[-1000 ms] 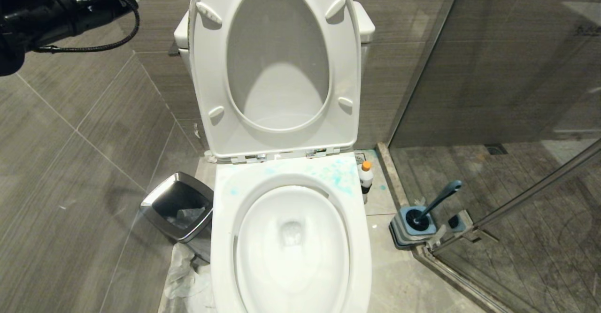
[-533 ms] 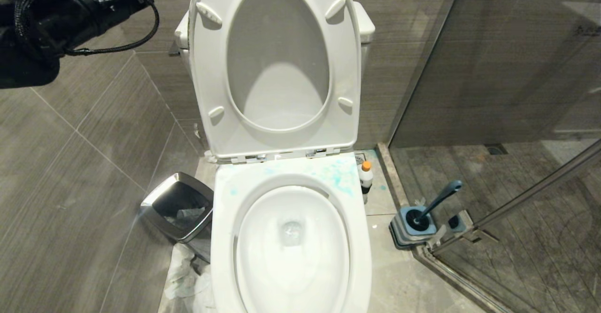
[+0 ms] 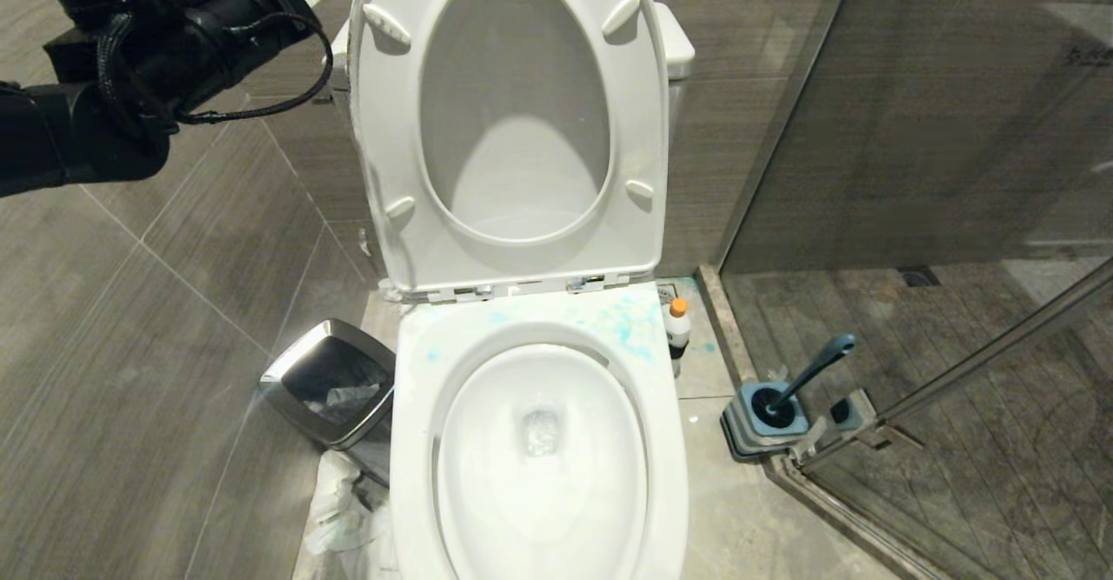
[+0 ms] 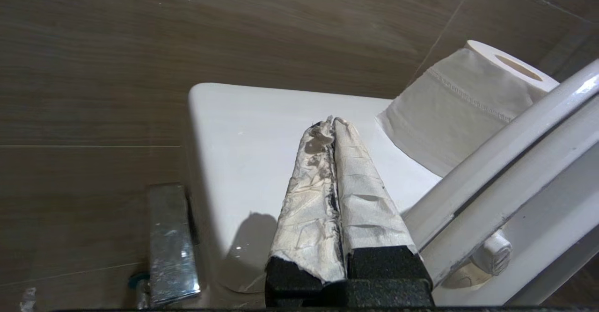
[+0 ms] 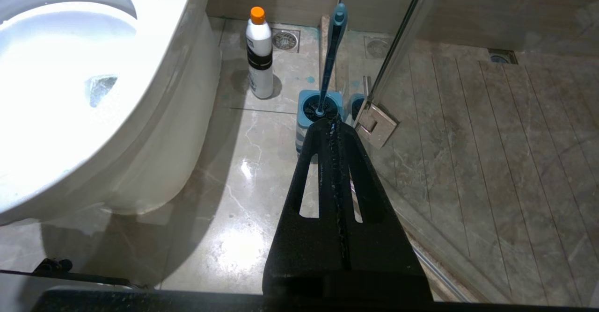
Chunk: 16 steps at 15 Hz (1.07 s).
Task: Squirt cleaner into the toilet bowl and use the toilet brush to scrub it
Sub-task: Close the toilet lid
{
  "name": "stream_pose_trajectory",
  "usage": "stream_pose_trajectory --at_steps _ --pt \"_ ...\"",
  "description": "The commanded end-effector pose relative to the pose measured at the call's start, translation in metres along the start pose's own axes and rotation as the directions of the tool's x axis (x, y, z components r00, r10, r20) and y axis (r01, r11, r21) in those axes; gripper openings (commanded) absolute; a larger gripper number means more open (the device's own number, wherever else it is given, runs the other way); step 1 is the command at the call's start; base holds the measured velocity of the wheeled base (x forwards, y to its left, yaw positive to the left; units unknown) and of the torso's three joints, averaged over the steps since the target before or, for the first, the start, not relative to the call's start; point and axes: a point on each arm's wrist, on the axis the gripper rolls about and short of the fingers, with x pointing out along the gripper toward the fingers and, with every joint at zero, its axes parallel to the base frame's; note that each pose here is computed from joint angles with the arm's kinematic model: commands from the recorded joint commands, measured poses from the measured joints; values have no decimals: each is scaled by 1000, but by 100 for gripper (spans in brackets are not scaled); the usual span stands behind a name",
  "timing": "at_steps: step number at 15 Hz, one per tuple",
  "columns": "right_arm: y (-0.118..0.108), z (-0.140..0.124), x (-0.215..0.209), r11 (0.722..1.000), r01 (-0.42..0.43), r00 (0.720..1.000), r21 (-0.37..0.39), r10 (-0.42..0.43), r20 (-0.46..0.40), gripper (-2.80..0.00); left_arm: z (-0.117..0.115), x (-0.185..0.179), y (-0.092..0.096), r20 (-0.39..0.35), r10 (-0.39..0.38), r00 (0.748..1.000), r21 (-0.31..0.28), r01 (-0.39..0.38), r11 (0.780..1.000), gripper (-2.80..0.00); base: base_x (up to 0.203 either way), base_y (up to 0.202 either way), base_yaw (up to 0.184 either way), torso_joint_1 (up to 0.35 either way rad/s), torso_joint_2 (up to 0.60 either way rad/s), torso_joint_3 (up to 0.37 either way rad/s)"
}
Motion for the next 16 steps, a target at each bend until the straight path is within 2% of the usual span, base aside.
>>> stream_pose_trajectory --at_steps 1,8,11,13,16 --pt "0 0 0 1000 0 1000 -1 0 -2 -280 -13 6 -4 -14 -20 1000 -12 20 1000 -280 0 0 0 0 0 0" --pt "0 0 0 1000 0 1000 -1 0 -2 -280 -23 9 -10 -46 -54 997 -24 53 998 -280 0 0 0 0 0 0" --pt "0 0 0 1000 0 1000 -1 0 -2 -280 -24 8 -12 -85 -141 986 -43 138 990 -280 0 0 0 0 0 0" --pt "0 0 0 1000 0 1000 -1 0 -2 -280 -26 5 -13 -110 -184 977 -74 176 982 -280 0 0 0 0 0 0" --pt "0 0 0 1000 0 1000 -1 0 -2 -280 -23 -1 -12 -134 -232 963 -85 222 971 -280 0 0 0 0 0 0"
